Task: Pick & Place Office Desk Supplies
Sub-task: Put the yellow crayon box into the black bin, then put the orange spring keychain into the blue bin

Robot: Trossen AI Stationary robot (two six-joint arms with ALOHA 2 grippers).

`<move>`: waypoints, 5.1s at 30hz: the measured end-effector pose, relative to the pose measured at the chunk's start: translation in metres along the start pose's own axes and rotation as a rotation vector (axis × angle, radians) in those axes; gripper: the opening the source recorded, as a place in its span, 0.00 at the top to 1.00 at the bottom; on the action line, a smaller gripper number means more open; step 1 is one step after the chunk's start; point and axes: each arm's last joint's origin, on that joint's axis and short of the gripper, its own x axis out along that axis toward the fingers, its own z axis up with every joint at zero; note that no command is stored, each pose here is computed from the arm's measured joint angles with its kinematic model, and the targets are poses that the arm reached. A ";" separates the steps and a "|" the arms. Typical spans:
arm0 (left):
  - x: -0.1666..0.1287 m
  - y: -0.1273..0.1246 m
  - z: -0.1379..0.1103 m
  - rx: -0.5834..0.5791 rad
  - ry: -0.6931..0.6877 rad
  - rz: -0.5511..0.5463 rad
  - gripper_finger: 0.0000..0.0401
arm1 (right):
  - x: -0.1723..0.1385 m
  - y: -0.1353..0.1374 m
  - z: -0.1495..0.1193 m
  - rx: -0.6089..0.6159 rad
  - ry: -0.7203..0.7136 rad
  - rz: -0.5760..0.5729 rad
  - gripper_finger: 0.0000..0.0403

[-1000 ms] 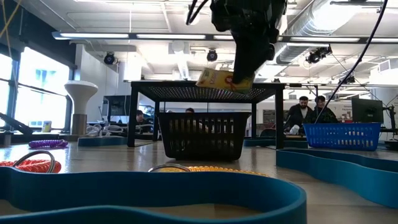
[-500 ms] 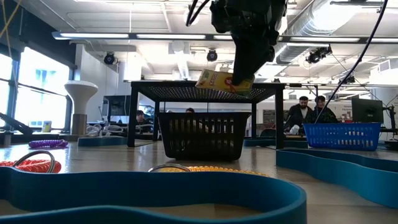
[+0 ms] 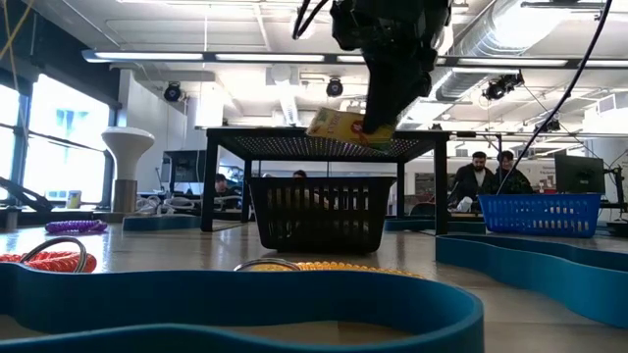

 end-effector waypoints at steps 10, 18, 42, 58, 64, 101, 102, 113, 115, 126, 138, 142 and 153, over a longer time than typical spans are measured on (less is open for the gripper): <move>0.000 0.001 -0.004 0.024 0.037 0.039 0.52 | 0.018 -0.001 -0.008 0.000 -0.044 0.026 0.88; 0.000 0.001 -0.004 0.027 0.042 0.038 0.52 | 0.029 -0.003 -0.018 0.003 -0.027 0.036 0.88; 0.000 0.001 -0.006 0.034 0.054 0.036 0.52 | 0.029 0.005 -0.012 -0.061 -0.167 0.153 0.51; 0.000 0.000 -0.007 -0.046 0.063 0.023 0.52 | -0.022 0.047 -0.017 -0.215 -0.358 0.420 0.51; 0.000 0.000 -0.013 0.013 0.106 0.016 0.52 | -0.016 0.069 -0.023 -0.135 -0.454 0.377 0.51; -0.020 0.019 -0.023 -0.314 0.428 -0.227 0.52 | -0.085 0.095 -0.128 -0.048 -0.849 -0.282 0.51; -0.020 0.020 -0.024 -0.322 0.433 -0.222 0.52 | -0.086 0.094 -0.130 -0.047 -0.859 -0.291 0.51; -0.036 0.052 -0.034 -0.495 0.691 -0.094 0.52 | -0.089 0.096 -0.137 -0.085 -0.888 -0.325 0.51; -0.039 0.061 -0.039 -0.618 0.799 -0.069 0.52 | -0.089 0.096 -0.137 -0.089 -0.876 -0.314 0.51; -0.046 0.059 -0.047 -0.685 1.011 -0.218 0.52 | -0.082 0.095 -0.129 -0.078 -0.789 -0.248 0.51; -0.054 0.031 -0.058 -0.352 0.991 -0.261 0.52 | -0.066 0.087 -0.111 -0.058 -0.583 -0.120 0.51; -0.054 0.024 -0.064 -0.306 1.006 -0.274 0.52 | -0.063 0.085 -0.107 -0.053 -0.543 -0.095 0.51; -0.046 0.016 -0.082 -0.256 1.066 -0.230 0.52 | -0.063 0.085 -0.108 -0.065 -0.521 -0.075 0.51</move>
